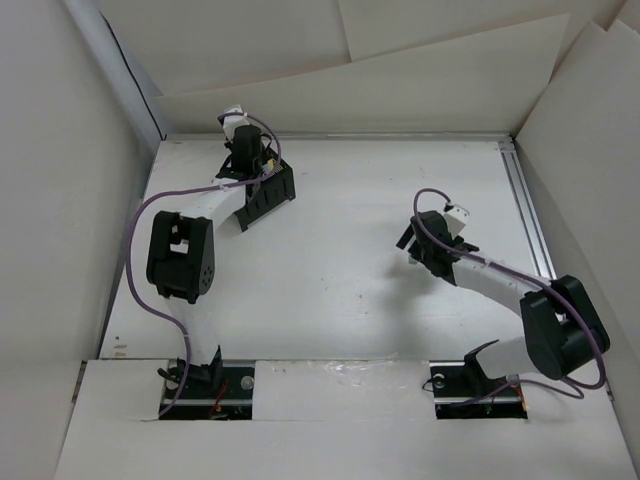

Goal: Sort the stationery into containers
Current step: Place the pen in the storage box, then pick up the pen from the center of the board.

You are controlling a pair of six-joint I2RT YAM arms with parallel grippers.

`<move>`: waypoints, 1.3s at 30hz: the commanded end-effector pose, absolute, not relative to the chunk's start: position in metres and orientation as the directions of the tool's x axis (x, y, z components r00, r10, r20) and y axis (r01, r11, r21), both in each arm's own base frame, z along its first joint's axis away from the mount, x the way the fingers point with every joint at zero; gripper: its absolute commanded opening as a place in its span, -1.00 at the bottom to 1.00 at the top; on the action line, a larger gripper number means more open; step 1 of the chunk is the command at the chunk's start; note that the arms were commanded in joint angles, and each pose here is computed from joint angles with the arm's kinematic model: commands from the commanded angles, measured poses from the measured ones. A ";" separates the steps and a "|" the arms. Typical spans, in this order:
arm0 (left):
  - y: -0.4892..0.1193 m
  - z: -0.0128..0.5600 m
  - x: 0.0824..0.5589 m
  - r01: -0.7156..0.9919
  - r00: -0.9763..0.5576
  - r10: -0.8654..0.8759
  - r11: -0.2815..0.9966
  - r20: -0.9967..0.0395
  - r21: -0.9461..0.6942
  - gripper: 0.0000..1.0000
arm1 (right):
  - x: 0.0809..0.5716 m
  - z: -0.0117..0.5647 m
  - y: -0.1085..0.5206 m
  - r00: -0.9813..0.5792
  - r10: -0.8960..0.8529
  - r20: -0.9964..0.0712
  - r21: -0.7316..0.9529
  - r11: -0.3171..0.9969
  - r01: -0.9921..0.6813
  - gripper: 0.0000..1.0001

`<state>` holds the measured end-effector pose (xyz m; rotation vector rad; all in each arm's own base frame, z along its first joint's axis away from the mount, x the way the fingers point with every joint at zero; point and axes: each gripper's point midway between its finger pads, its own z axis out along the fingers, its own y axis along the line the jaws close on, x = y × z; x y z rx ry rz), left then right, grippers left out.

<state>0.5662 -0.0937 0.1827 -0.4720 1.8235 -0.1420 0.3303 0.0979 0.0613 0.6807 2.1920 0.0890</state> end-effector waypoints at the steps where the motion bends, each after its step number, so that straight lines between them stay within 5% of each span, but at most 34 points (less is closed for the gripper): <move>1: -0.089 0.189 0.571 -0.244 -0.186 -0.376 0.913 -0.908 -0.328 -0.87 | 0.349 0.082 0.104 -0.461 0.538 -0.705 0.350 0.830 0.434 0.76; 7: -0.090 0.191 0.571 -0.236 -0.190 -0.377 0.914 -0.907 -0.330 -0.35 | 0.359 0.073 0.108 -0.491 0.553 -0.673 0.355 0.824 0.441 0.21; 13: -0.090 0.206 0.568 -0.228 -0.161 -0.391 0.908 -0.906 -0.352 -0.01 | 0.361 0.064 0.118 -0.530 0.565 -0.633 0.373 0.822 0.431 0.18; 14: -0.089 0.210 0.566 -0.228 -0.161 -0.392 0.908 -0.906 -0.352 0.02 | 0.366 0.066 0.120 -0.524 0.567 -0.635 0.380 0.820 0.428 0.34; 18: -0.096 0.240 0.562 -0.182 -0.114 -0.449 0.886 -0.886 -0.426 0.04 | 0.365 0.063 0.122 -0.527 0.583 -0.618 0.392 0.810 0.437 0.58; 23: -0.108 0.285 0.552 -0.100 -0.054 -0.505 0.861 -0.861 -0.499 0.01 | 0.367 0.064 0.125 -0.532 0.590 -0.607 0.397 0.805 0.441 0.58; 31: -0.153 0.339 0.510 0.075 0.001 -0.594 0.802 -0.804 -0.592 -0.07 | 0.363 0.061 0.134 -0.568 0.582 -0.582 0.397 0.813 0.426 0.20; 39: -0.196 0.361 0.465 0.235 -0.039 -0.668 0.716 -0.743 -0.657 -0.09 | 0.353 0.058 0.127 -0.568 0.589 -0.575 0.374 0.807 0.458 0.15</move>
